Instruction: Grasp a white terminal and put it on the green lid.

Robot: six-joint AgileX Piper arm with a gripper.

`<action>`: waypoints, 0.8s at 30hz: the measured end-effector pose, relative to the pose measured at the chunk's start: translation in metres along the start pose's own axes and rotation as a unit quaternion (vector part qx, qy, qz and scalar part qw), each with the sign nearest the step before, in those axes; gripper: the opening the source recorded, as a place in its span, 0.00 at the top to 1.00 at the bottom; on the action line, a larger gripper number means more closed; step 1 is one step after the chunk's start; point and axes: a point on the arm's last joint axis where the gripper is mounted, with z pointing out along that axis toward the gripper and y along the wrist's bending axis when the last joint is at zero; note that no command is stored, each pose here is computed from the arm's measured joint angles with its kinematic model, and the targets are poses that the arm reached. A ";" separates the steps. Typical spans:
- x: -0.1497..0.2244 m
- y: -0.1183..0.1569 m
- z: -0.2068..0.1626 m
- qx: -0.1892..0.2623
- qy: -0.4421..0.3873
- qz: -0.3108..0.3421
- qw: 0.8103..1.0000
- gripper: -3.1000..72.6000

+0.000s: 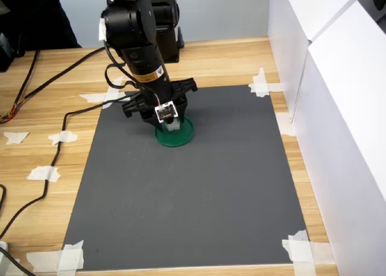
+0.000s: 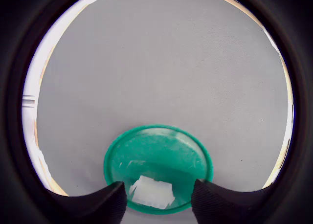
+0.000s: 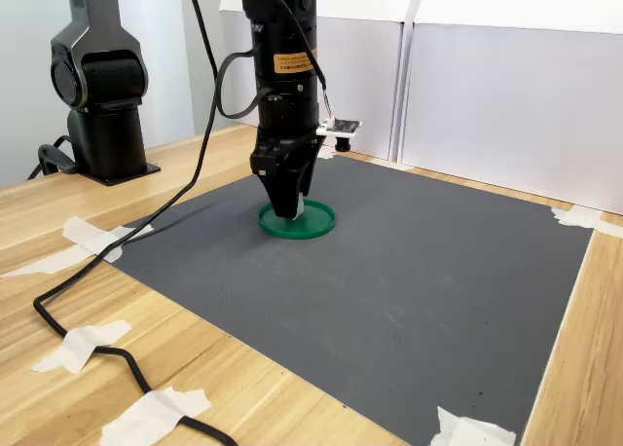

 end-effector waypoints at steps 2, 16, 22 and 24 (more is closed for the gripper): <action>0.000 0.001 -0.009 0.005 -0.014 0.002 1.000 0.18; 0.060 0.026 -0.134 0.095 -0.287 0.026 0.953 0.96; 0.130 0.043 -0.125 0.136 -0.352 0.007 0.926 0.98; 0.153 0.049 -0.113 0.137 -0.363 0.011 0.922 0.98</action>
